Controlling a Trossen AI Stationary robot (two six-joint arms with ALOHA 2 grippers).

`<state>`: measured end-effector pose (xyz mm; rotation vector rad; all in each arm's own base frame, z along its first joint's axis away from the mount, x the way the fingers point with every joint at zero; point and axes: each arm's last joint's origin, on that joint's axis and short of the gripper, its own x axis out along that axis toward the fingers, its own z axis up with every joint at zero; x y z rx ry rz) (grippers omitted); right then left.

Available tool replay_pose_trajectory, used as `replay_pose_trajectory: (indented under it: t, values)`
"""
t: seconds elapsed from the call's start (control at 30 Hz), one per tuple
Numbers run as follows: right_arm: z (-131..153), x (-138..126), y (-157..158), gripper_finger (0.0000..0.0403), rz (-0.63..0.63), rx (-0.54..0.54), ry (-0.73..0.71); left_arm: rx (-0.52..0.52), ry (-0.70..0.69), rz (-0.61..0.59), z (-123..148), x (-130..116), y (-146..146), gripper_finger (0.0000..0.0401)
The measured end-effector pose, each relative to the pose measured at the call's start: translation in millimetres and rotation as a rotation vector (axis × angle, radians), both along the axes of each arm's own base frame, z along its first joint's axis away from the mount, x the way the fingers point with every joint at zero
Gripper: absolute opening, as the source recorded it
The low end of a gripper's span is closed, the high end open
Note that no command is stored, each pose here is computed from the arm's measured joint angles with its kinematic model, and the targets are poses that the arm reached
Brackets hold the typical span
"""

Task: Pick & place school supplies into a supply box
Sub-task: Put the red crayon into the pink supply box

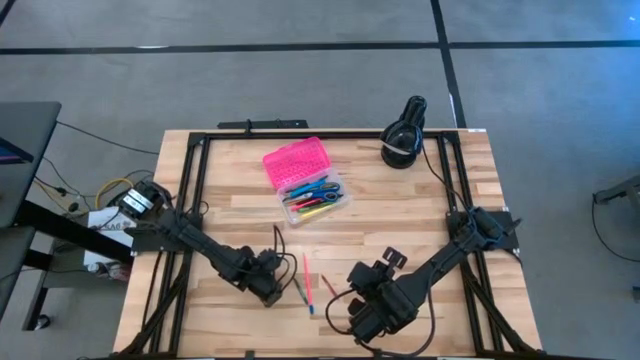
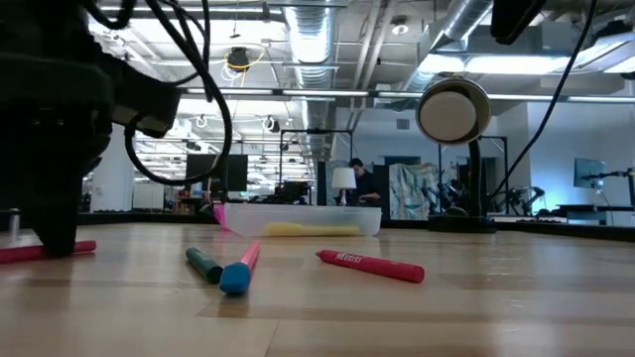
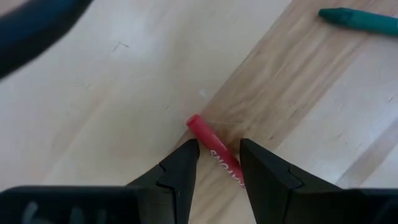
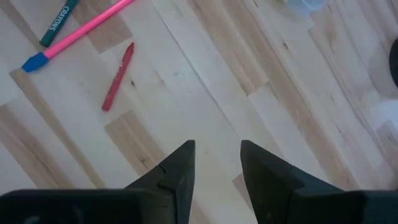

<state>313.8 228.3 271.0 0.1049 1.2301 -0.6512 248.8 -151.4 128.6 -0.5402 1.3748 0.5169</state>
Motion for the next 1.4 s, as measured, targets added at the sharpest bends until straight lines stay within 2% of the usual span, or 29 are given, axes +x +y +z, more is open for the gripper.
replay_pose_trajectory:
  t: [0.3,0.5,0.63,0.83,0.93,1.03,1.23,1.4]
  values:
    - [0,2,-3,0.0122,-0.007,0.0,0.002,-0.093,0.062,0.044,0,-2,-2,0.0121]
    - [0,2,-3,0.0122,-0.005,0.0,0.002,-0.099,0.074,0.056,0,-7,-8,0.0119]
    - [0,2,-3,0.0122,0.017,-0.005,0.012,-0.098,0.087,0.047,0,-9,-9,0.0097]
    - [0,3,-5,0.0122,0.027,-0.008,0.021,-0.086,0.092,-0.006,0,-9,-8,0.0031]
    - [0,3,-5,0.0122,0.027,-0.008,0.02,-0.08,0.087,-0.044,0,-9,-9,0.0011]
    - [0,4,-6,0.0122,0.022,-0.008,0.021,-0.07,0.079,-0.075,0,-9,-9,0.001]
    - [0,5,-7,0.0122,0.02,-0.006,0.02,-0.041,0.067,-0.181,0,-8,-7,0.0034]
    - [0,5,-7,0.0122,0.019,-0.004,0.018,-0.008,0.055,-0.305,0,-6,-4,0.0017]
